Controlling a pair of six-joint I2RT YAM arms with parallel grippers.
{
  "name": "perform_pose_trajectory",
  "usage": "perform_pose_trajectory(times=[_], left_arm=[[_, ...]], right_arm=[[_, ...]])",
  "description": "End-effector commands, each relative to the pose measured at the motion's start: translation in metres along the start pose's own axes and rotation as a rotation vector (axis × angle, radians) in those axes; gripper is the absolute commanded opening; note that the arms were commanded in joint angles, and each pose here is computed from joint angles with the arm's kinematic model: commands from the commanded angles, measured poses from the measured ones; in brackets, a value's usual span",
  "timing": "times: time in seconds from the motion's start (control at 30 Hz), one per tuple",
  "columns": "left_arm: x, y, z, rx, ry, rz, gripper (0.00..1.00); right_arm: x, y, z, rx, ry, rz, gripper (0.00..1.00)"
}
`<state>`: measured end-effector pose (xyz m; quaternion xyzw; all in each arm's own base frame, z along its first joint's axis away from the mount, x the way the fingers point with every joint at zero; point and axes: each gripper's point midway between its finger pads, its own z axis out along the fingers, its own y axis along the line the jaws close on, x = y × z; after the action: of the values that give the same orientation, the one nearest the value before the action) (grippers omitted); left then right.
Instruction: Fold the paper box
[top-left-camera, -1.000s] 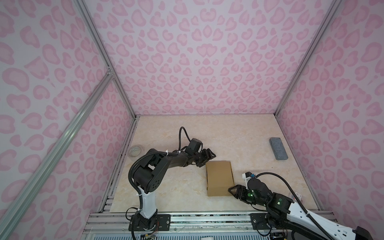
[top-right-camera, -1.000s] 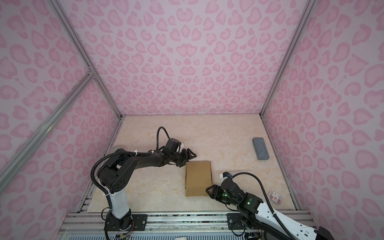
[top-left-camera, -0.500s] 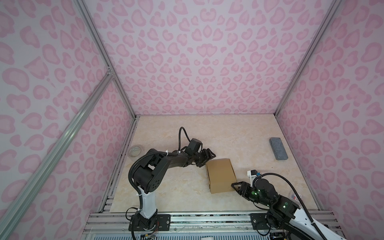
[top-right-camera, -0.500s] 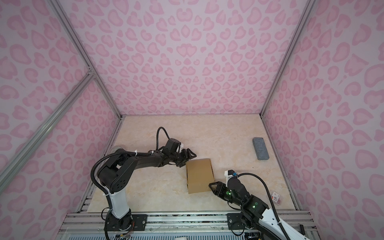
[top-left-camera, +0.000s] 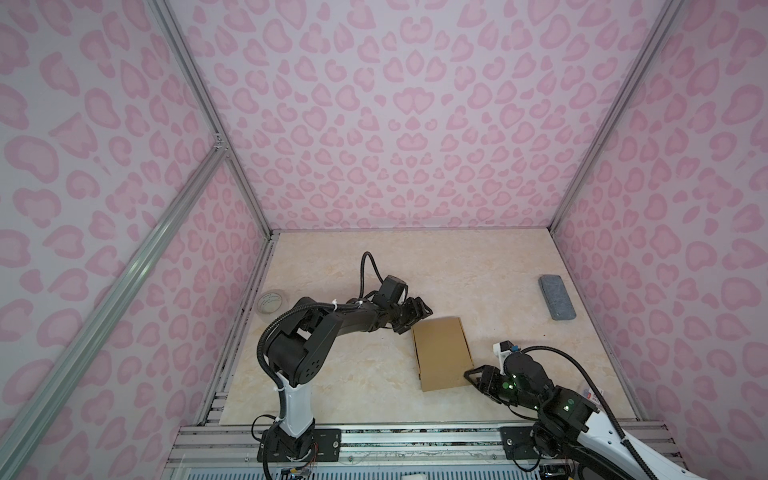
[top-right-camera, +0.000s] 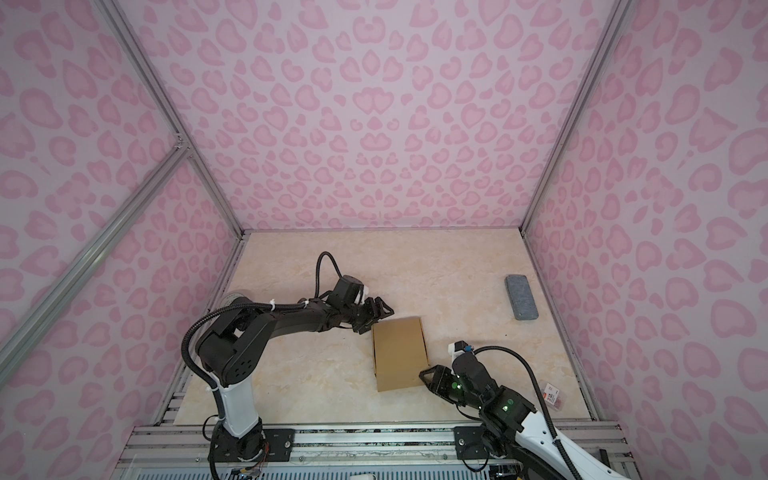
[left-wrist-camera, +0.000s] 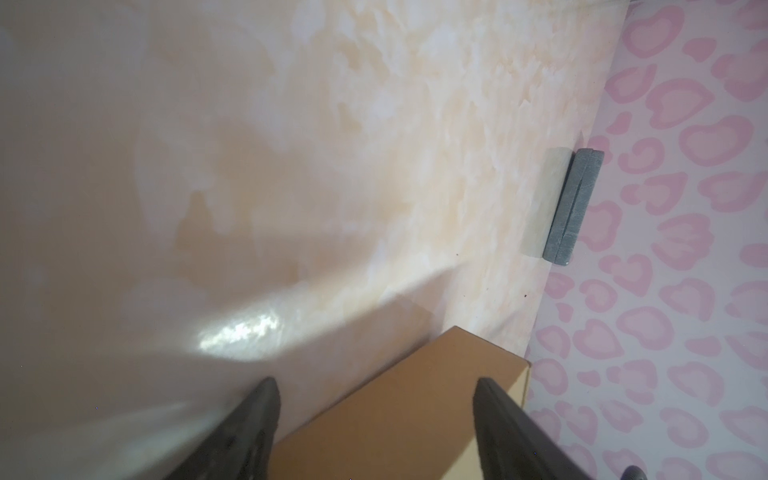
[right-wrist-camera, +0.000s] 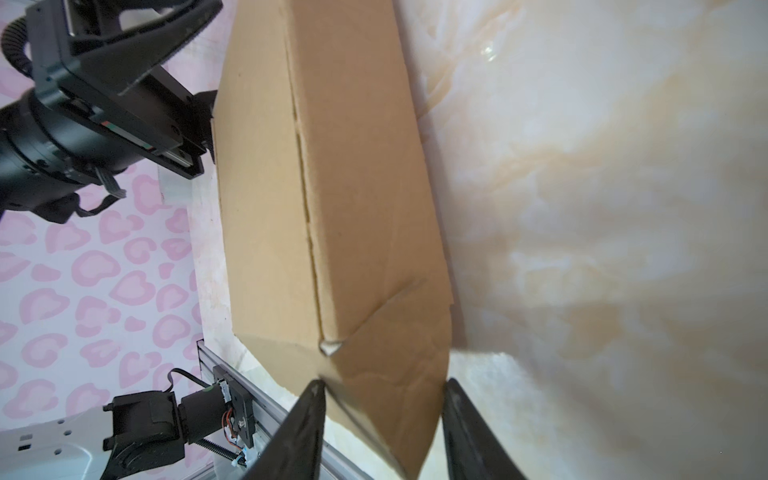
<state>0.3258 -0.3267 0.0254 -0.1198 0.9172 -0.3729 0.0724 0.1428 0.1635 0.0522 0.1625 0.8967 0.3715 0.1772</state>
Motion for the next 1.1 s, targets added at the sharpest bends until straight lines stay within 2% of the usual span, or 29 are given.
perform_pose_trajectory(times=[0.0,0.43,1.07], left_arm=[[0.031,0.109,-0.011,-0.445,0.059,-0.109,0.78],[0.014,0.108,-0.012,-0.474,0.015,-0.059,0.78],[0.003,0.111,-0.015,-0.520,-0.028,-0.010,0.78]], right_arm=[[0.002,0.001,0.000,0.003,0.015,-0.025,0.46],[0.000,0.009,-0.004,-0.016,0.038,0.030,0.46],[-0.005,0.029,-0.010,-0.024,0.072,0.009,0.46]])
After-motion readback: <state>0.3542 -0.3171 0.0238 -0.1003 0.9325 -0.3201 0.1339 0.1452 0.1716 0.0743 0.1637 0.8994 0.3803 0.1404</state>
